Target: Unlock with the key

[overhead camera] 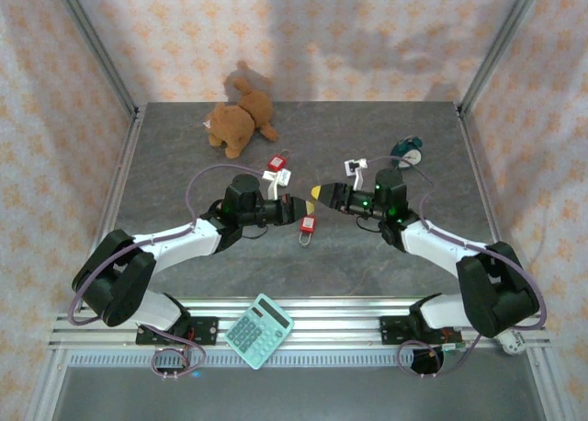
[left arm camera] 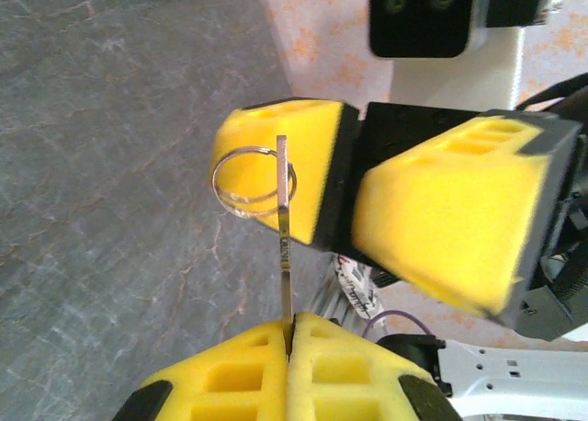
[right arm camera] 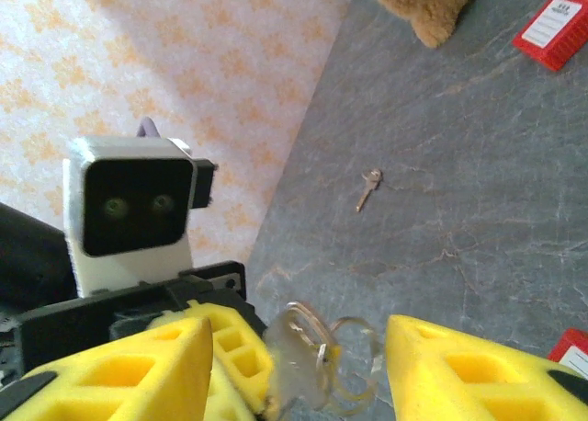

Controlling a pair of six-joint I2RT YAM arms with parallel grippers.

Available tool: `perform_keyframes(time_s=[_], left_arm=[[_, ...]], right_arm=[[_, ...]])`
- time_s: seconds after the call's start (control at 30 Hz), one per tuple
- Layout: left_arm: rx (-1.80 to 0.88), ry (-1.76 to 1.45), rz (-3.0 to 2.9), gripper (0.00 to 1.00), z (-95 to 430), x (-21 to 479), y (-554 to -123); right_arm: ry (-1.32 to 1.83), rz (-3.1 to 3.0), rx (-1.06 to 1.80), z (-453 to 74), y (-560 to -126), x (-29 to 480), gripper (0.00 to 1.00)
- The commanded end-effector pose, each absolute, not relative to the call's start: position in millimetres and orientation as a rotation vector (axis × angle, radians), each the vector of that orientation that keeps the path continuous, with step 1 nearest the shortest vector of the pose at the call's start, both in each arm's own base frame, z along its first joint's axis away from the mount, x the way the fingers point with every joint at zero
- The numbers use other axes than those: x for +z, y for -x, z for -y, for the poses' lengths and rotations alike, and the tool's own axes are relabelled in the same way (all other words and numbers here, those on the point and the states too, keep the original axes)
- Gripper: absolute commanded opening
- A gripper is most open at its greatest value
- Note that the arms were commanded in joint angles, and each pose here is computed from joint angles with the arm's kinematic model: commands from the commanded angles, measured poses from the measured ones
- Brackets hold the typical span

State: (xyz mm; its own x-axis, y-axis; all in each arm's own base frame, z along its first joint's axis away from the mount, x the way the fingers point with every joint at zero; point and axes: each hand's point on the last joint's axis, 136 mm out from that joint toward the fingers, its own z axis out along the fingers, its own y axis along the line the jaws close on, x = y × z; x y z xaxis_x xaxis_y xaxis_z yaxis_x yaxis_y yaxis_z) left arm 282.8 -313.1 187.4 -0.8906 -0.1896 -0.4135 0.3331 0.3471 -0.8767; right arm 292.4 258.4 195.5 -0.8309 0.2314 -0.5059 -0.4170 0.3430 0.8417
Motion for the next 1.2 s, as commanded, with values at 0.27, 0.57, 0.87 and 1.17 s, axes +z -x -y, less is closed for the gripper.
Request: perform_keyframes(time_s=[0.27, 0.57, 0.87, 1.17], left_arm=[[-1.65, -0.158, -2.102, 0.0, 318, 205, -282], [-1.657, -0.168, -2.111, 0.0, 317, 201, -278], [-1.662, -0.176, -2.11, 0.0, 317, 201, -276], [-1.664, -0.174, -2.116, 0.0, 317, 198, -276]], right_arm=[[0.23, -2.002, 1.463, -263, -299, 216, 0.38], [0.219, -1.986, 1.42, -258, -303, 224, 0.36], [0.202, -1.977, 1.423, -255, -306, 226, 0.29], [0.182, -1.978, 1.408, -251, -307, 227, 0.16]])
